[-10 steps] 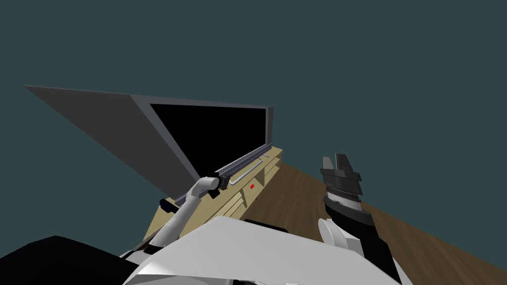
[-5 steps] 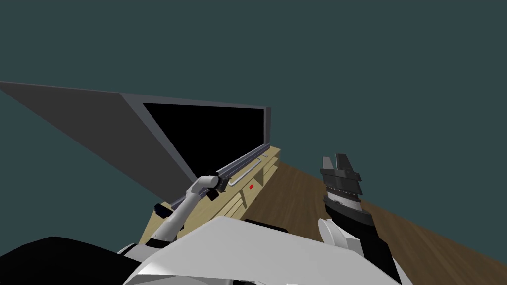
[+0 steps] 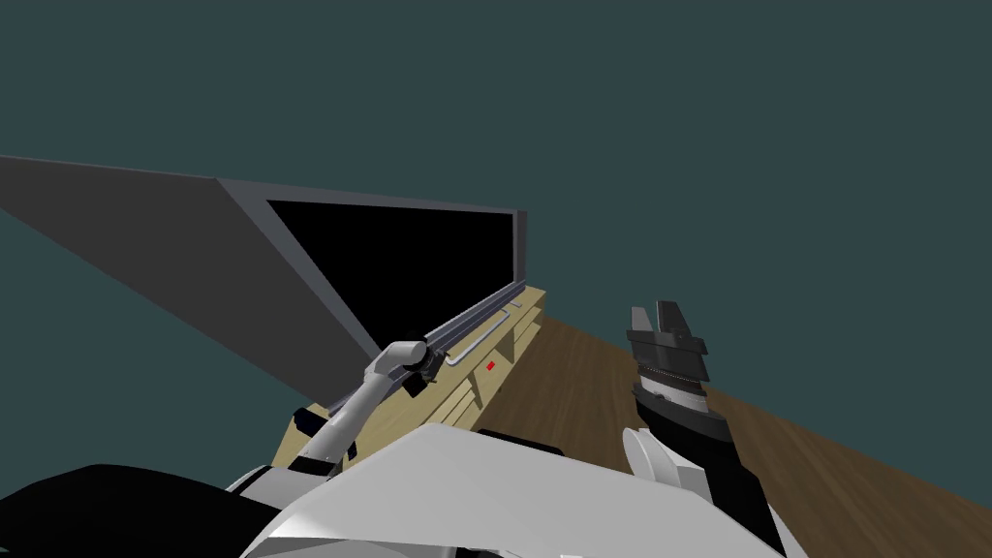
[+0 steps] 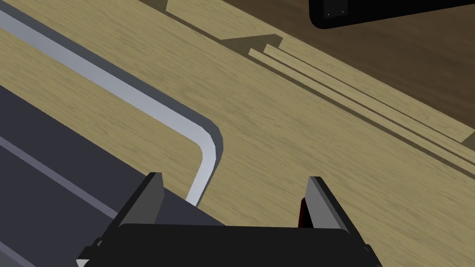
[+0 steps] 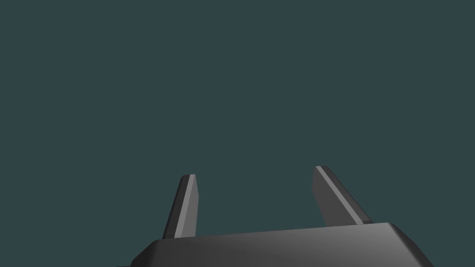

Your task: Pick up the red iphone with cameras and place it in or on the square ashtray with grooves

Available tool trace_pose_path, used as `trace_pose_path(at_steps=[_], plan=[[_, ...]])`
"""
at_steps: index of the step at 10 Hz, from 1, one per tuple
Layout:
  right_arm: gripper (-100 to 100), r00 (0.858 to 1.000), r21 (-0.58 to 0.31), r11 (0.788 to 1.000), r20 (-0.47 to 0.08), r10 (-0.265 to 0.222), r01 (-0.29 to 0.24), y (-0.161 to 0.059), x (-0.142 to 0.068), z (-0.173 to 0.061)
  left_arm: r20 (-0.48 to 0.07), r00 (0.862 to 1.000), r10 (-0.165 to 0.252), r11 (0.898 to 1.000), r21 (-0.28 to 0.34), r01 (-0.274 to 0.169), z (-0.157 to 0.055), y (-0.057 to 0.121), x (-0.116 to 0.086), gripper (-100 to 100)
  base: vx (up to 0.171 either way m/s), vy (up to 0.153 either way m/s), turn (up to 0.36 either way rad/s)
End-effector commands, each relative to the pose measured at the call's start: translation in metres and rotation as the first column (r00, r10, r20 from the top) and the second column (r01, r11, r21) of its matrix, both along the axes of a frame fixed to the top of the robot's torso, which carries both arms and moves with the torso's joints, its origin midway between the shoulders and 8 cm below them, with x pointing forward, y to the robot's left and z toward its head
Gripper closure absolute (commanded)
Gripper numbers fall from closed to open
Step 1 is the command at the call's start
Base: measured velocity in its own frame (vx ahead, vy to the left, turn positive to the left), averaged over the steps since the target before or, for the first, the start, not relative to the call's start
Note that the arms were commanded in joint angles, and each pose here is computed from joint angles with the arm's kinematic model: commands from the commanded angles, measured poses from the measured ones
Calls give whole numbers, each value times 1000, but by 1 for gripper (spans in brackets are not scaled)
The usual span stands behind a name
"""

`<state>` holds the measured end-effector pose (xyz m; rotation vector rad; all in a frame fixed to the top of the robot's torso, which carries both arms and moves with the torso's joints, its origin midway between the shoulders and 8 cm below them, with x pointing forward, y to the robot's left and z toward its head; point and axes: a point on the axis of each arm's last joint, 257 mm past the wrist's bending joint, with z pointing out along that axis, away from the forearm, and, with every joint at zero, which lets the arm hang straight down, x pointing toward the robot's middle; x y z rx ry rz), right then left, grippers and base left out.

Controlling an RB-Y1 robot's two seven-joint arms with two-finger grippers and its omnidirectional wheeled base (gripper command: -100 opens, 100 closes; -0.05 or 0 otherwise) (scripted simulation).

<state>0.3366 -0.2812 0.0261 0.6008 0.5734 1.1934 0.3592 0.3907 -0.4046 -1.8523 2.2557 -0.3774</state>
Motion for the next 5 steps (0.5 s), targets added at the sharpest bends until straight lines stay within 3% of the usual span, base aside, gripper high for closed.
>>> trace_pose_path(at_steps=[1, 5], plan=[[0, 1000, 0, 1000, 0, 0, 0, 0, 0, 0, -52, 999, -8, 1000, 1, 8, -1, 6, -10, -100, -20, 39, -96], [0, 1000, 0, 1000, 0, 0, 0, 0, 0, 0, -152, 988, -22, 1000, 3, 22, -3, 15, -30, -100, -17, 44, -67]])
